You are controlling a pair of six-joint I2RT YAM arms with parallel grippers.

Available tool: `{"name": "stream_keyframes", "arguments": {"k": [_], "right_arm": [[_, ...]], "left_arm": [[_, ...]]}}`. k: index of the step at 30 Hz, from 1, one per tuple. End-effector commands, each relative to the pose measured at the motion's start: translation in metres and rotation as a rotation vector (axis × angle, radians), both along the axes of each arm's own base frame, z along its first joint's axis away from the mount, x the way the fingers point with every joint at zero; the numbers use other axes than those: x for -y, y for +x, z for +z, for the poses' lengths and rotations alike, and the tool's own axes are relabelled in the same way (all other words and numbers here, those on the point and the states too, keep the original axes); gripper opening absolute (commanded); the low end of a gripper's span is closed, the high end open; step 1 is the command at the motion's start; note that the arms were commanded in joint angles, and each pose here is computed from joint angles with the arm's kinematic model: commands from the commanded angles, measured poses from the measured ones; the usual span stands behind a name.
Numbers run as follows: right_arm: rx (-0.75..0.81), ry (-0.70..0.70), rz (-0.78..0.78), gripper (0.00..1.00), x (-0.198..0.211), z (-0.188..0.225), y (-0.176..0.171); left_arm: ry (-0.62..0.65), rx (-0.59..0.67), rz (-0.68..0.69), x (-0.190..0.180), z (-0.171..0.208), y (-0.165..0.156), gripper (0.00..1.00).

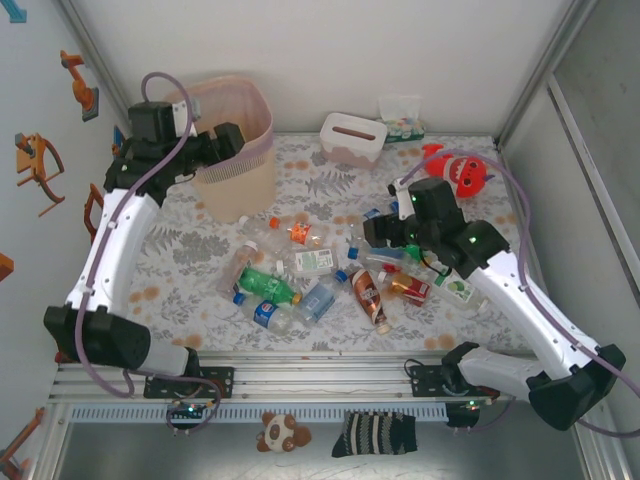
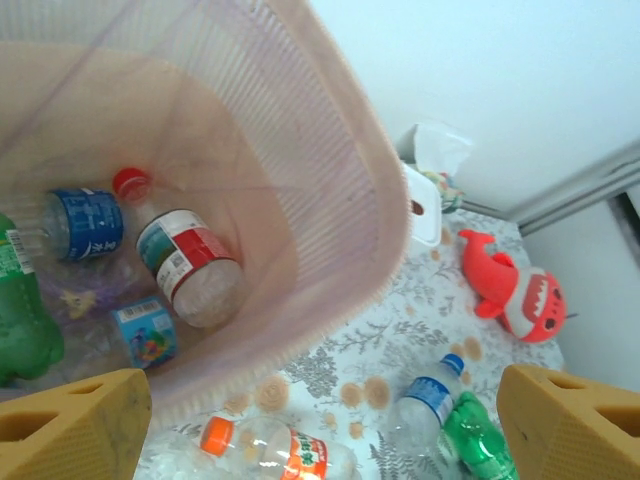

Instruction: Put the plastic bottles in the bin

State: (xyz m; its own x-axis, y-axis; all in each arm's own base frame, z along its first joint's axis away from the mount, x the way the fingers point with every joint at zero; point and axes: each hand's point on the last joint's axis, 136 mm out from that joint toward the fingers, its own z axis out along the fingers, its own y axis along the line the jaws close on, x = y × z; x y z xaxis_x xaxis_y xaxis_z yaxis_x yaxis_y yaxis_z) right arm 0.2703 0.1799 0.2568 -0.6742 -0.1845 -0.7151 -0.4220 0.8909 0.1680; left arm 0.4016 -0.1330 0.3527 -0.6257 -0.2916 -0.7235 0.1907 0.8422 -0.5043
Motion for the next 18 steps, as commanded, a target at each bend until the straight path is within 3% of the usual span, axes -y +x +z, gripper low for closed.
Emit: {"name": "stream_keyframes", "arguments": {"k": [1,13,18], "right_arm": [[-0.089,-0.083,0.003,0.83,0.007,-0.025,-0.016],[-0.313,-0.083,-0.023,0.76,-0.018,-0.096,-0.045],[-0.406,-0.176,0.006,0.76,-0.028,-0.133,-0.053]], "left_arm": [[-0.064,0.086,-0.040,0.006,0.019,-0.012,0.89],[-0.080,-0.002,-0.043,0.001,-0.023,-0.051,0.89],[-0.075,-0.022,-0.038,-0.002,-0.034,-0.064,0.89]]}}
